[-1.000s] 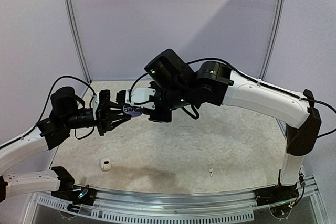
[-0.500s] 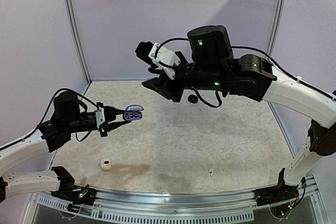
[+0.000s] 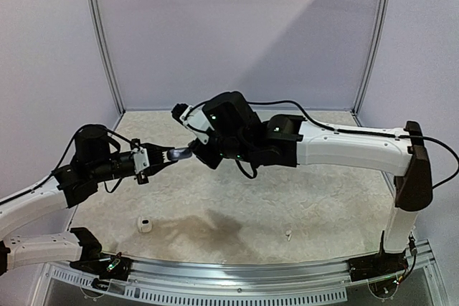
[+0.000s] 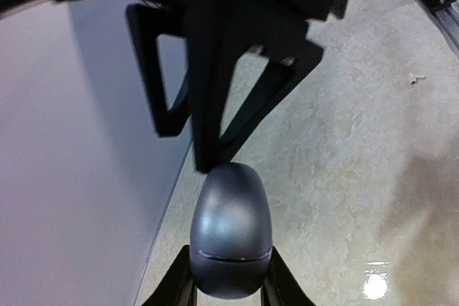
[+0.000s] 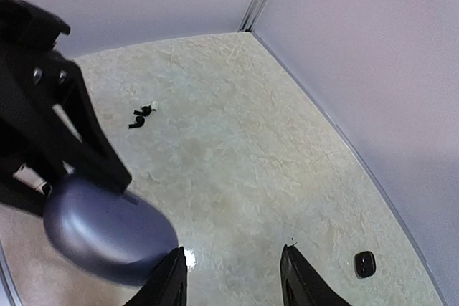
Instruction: Insert the wireless bluetooth earbuds into the charging case
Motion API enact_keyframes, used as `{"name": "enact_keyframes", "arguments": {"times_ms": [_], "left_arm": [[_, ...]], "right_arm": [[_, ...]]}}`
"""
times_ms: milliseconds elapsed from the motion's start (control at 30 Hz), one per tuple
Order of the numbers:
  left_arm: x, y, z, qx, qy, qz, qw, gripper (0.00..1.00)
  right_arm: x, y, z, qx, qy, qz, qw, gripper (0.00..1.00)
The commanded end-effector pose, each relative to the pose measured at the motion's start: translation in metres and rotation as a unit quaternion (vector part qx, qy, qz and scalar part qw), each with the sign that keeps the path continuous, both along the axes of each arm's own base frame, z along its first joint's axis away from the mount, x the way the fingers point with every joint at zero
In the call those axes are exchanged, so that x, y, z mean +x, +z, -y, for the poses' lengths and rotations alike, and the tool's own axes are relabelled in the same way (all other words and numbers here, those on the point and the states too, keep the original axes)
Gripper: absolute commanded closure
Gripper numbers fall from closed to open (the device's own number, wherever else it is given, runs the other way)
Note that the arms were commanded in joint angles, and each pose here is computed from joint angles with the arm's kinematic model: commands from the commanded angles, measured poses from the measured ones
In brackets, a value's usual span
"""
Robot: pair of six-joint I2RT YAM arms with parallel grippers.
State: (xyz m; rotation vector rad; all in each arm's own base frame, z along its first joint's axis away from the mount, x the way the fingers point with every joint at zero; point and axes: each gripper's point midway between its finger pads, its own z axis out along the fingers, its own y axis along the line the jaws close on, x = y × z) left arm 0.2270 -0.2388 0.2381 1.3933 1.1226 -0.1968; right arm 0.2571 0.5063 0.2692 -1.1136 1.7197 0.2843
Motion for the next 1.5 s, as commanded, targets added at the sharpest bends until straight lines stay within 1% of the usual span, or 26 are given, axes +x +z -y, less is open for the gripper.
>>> {"name": "enact_keyframes", "arguments": {"times_ms": [0,100,233,300,333,433,467,533,567,633,667,733,767,800,867,900,933,967,1000,1133,1233,1367,1400,1433,1467], "left_arm": [[0.006,0.012,0.005,-0.034,0.010,-0.004,0.999,1.00],[0.011,0.003,0.006,-0.049,0.025,-0.052,0.997,1.00],[0.018,-0.009,0.009,-0.076,0.052,-0.144,0.985,1.00],[0.021,-0.017,0.012,-0.084,0.061,-0.199,0.974,1.00],[0.024,-0.019,0.014,-0.086,0.068,-0.225,0.968,1.00],[0.041,-0.025,0.018,-0.100,0.105,-0.298,0.943,1.00],[0.050,-0.026,0.019,-0.106,0.120,-0.323,0.933,1.00],[0.068,-0.032,0.017,-0.117,0.153,-0.376,0.906,1.00],[0.080,-0.034,0.017,-0.129,0.171,-0.405,0.889,1.00],[0.105,-0.037,0.013,-0.152,0.200,-0.450,0.857,1.00],[0.119,-0.040,0.010,-0.163,0.214,-0.472,0.840,1.00],[0.145,-0.051,0.002,-0.183,0.243,-0.513,0.802,1.00],[0.156,-0.059,-0.001,-0.185,0.258,-0.532,0.785,1.00],[0.165,-0.065,-0.003,-0.185,0.269,-0.546,0.772,1.00],[0.181,-0.083,-0.006,-0.176,0.293,-0.572,0.746,1.00],[0.192,-0.096,-0.006,-0.169,0.308,-0.586,0.730,1.00],[0.198,-0.107,-0.008,-0.163,0.324,-0.599,0.714,1.00],[0.205,-0.116,-0.008,-0.160,0.333,-0.609,0.702,1.00],[0.211,-0.124,-0.008,-0.159,0.338,-0.619,0.691,1.00],[0.230,-0.149,-0.002,-0.155,0.340,-0.653,0.659,1.00],[0.236,-0.170,0.001,-0.146,0.342,-0.682,0.630,1.00],[0.240,-0.188,-0.001,-0.144,0.354,-0.698,0.605,1.00],[0.240,-0.193,-0.004,-0.146,0.361,-0.702,0.597,0.96],[0.240,-0.200,-0.008,-0.147,0.369,-0.706,0.586,0.85],[0.241,-0.206,-0.012,-0.148,0.377,-0.710,0.575,0.69]], "right_arm": [[-0.005,0.031,0.039,0.027,-0.051,-0.007,0.998,0.52],[0.006,0.030,0.061,0.018,-0.080,-0.021,0.996,0.48],[0.030,0.008,0.096,0.009,-0.118,-0.080,0.990,0.41],[0.048,-0.001,0.116,0.005,-0.137,-0.105,0.985,0.36],[0.059,-0.005,0.126,0.002,-0.147,-0.114,0.982,0.32],[0.103,-0.015,0.159,0.000,-0.176,-0.138,0.975,0.24],[0.118,-0.016,0.170,0.005,-0.185,-0.148,0.971,0.20],[0.153,-0.015,0.193,0.018,-0.212,-0.164,0.963,0.05],[0.174,-0.026,0.206,0.016,-0.237,-0.178,0.955,0.02],[0.199,-0.035,0.211,0.015,-0.250,-0.188,0.950,0.01],[0.213,-0.052,0.213,0.004,-0.246,-0.198,0.949,0.01],[0.233,-0.067,0.210,-0.006,-0.230,-0.199,0.953,0.01],[0.242,-0.070,0.209,-0.007,-0.223,-0.197,0.955,0.01],[0.253,-0.087,0.210,-0.021,-0.219,-0.201,0.954,0.01],[0.264,-0.104,0.202,-0.025,-0.190,-0.217,0.957,0.01],[0.270,-0.125,0.199,-0.040,-0.175,-0.227,0.957,0.01],[0.275,-0.126,0.195,-0.043,-0.162,-0.222,0.960,0.01],[0.278,-0.140,0.191,-0.057,-0.148,-0.224,0.962,0.01],[0.279,-0.159,0.186,-0.073,-0.124,-0.229,0.963,0.01],[0.282,-0.196,0.182,-0.101,-0.084,-0.226,0.965,0.01],[0.290,-0.210,0.186,-0.108,-0.080,-0.223,0.965,0.01],[0.297,-0.221,0.186,-0.111,-0.072,-0.215,0.968,0.01],[0.298,-0.222,0.186,-0.107,-0.071,-0.215,0.968,0.01],[0.300,-0.224,0.187,-0.105,-0.072,-0.216,0.968,0.01],[0.301,-0.228,0.187,-0.103,-0.075,-0.220,0.967,0.01]]}}
